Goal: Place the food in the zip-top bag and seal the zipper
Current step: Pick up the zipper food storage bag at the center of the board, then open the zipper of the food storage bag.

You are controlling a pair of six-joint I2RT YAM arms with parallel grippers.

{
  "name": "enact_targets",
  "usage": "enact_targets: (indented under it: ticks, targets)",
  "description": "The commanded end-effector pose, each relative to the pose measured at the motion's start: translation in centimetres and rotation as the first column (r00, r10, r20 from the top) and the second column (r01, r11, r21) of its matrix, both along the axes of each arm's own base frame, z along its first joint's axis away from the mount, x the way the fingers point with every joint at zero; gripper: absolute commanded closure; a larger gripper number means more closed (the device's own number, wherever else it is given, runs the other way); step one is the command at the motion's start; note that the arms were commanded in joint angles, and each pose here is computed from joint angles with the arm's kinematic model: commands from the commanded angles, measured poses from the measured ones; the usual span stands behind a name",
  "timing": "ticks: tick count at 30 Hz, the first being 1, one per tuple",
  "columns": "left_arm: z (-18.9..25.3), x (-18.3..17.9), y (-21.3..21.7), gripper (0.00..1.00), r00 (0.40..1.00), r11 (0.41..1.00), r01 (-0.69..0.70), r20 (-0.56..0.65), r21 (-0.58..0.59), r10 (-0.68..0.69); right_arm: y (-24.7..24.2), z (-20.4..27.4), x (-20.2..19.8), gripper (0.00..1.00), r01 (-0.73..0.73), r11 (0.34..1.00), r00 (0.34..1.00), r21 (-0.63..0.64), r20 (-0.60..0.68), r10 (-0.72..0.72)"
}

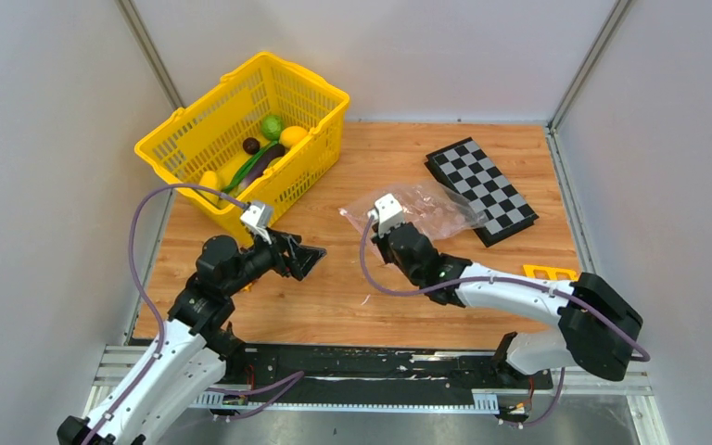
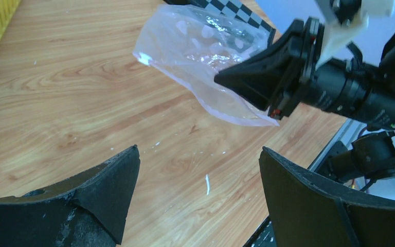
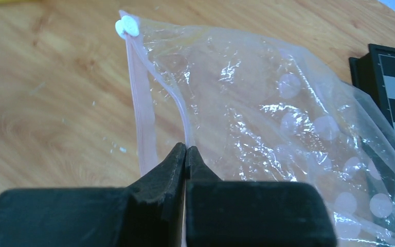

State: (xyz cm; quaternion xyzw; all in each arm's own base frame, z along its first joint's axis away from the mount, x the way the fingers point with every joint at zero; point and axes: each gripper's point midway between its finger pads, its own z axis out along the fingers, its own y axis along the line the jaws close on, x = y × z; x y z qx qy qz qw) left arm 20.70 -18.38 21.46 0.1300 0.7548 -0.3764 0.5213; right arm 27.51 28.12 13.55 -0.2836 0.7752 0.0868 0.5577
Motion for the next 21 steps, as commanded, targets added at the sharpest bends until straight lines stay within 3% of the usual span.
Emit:
enact_targets:
  ticks: [1, 7, 14, 21]
  targets:
    - [2.0, 0.9, -1.2, 0.08, 0.998, 0.996, -0.013, 0.052, -0.093, 0.018, 0.2, 5.1, 2.1, 1.00, 0.130, 0.962, 0.991, 0.241, -0.061, -0.119]
    - [1.7, 1.6, -3.9, 0.08, 1.000, 0.994, 0.003, 0.014, -0.114, -0.002, 1.8, 8.2, 2.5, 1.00, 0.181, 0.853, 0.982, 0.490, -0.131, -0.134]
    - [0.1, 1.9, -8.6, 0.10, 0.999, 0.993, 0.037, -0.024, -0.112, -0.040, 1.3, 7.0, 1.1, 1.00, 0.220, 0.824, 0.969, 0.523, -0.211, -0.125]
    - [-0.2, 3.0, -8.6, 0.20, 0.998, 0.982, -0.066, -0.028, -0.180, 0.061, 1.6, 8.4, -0.2, 1.00, 0.157, 0.825, 0.978, 0.542, -0.205, -0.051]
